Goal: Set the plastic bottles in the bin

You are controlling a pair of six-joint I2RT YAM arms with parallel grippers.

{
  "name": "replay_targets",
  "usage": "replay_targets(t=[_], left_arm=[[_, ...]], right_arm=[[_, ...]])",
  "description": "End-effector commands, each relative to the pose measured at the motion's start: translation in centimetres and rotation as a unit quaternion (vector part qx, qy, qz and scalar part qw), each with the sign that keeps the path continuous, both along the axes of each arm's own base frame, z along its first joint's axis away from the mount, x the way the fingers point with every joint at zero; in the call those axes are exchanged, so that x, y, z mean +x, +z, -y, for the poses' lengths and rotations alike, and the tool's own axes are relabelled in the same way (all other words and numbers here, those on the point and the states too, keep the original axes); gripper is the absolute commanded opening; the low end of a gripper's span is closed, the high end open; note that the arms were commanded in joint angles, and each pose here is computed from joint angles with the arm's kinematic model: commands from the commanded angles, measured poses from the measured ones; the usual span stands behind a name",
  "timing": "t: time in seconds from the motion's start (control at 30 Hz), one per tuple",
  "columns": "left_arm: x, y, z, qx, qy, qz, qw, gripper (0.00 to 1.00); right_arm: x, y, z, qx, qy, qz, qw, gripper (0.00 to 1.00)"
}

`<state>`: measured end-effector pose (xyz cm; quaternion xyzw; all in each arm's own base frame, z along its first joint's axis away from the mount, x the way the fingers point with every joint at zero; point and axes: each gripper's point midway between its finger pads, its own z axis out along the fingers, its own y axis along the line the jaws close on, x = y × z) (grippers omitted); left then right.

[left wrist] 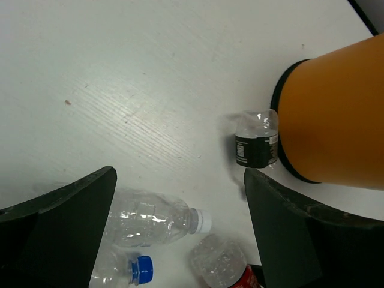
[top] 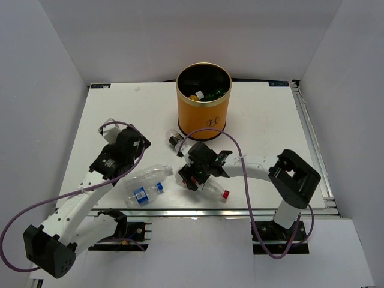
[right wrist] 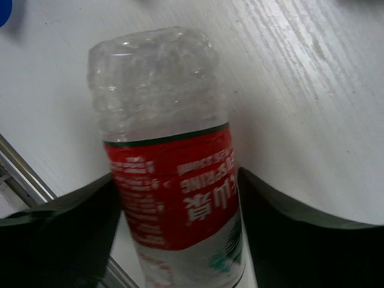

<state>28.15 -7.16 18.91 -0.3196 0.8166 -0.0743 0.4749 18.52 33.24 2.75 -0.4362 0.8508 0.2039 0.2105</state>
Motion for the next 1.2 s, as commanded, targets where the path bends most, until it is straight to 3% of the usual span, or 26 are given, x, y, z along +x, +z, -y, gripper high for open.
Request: replay_targets(t=[0.0,0.07,0.1,0.17,0.3,0.37,0.5,0.53,0.7,0.73,0.8,0.87,0.9,0.97,1.0,1.03,1.1,1.17], left_arm=[[-1.4,-1.3,-1.8,0.004,0.052,-0.024,0.998,0.98],[-1.5,-1.5,-1.9,0.004,0.056,-0.028,0.998,0.98],[-1.5,-1.4,-1.9,0.003,0.056,-0.028,0.998,0.98],[-1.6,-1.4,-1.8,0.000,0.056,-0.027,0.998,0.98],[-1.5,-1.8,-2.2,0.006,0.062,-0.020,0.998,0.98],[-1.5,-2.2,-2.3,0.010,0.068,-0.027,0.997,0.98],[-1.5,-2.7,-1.9,0.010,0.061,-0.042,0.997,0.98],[-1.6,-2.9,-1.8,0.009,0.059,-0.047,0.997,0.98],[-2.0,-4.0,-0.8,-0.012,0.043,-0.067,0.997,0.98],[-2.0,-4.1,-0.6,-0.015,0.038,-0.069,0.997,0.98],[-2.5,-4.9,-0.4,-0.020,0.030,-0.080,0.996,0.98],[-2.9,-5.2,-0.2,-0.026,0.026,-0.086,0.996,0.98],[-3.2,-5.5,0.0,-0.031,0.021,-0.093,0.995,0.98],[-3.6,-5.8,0.2,-0.040,0.014,-0.095,0.995,0.98],[-3.9,-6.2,0.1,-0.040,0.014,-0.101,0.994,0.98],[-4.1,-6.3,0.1,-0.046,0.021,-0.102,0.993,0.98],[-4.9,-6.5,0.0,-0.054,0.024,-0.113,0.992,0.98],[-5.4,-6.5,0.3,-0.067,0.023,-0.120,0.990,0.98]], right_arm=[[1.8,4.6,-1.2,0.040,-0.024,0.048,0.998,0.74],[2.2,7.1,-1.3,0.065,-0.027,0.071,0.995,0.62],[2.9,8.2,-1.0,0.067,-0.039,0.092,0.993,0.42],[3.6,12.2,-1.1,0.103,-0.044,0.133,0.985,0.27],[4.7,22.2,-1.6,0.205,-0.047,0.221,0.952,0.28],[5.4,29.5,-1.3,0.276,-0.062,0.287,0.915,0.28],[9.5,40.7,2.8,0.355,-0.164,0.440,0.808,0.27],[10.0,44.0,3.6,0.392,-0.179,0.472,0.769,0.26],[15.4,50.5,6.6,0.431,-0.242,0.554,0.670,0.28],[17.3,49.9,5.9,0.426,-0.245,0.558,0.669,0.28],[19.0,52.9,7.2,0.450,-0.243,0.592,0.623,0.33],[22.4,52.5,7.7,0.445,-0.248,0.616,0.601,0.43],[23.1,53.3,8.0,0.453,-0.251,0.622,0.587,0.40],[26.3,51.2,7.7,0.462,-0.268,0.597,0.598,0.40],[26.9,50.1,6.8,0.462,-0.258,0.580,0.619,0.44],[27.5,49.0,6.2,0.461,-0.254,0.568,0.633,0.53],[27.4,47.6,5.2,0.458,-0.231,0.560,0.651,0.86],[27.5,46.7,5.1,0.446,-0.226,0.557,0.663,0.89]])
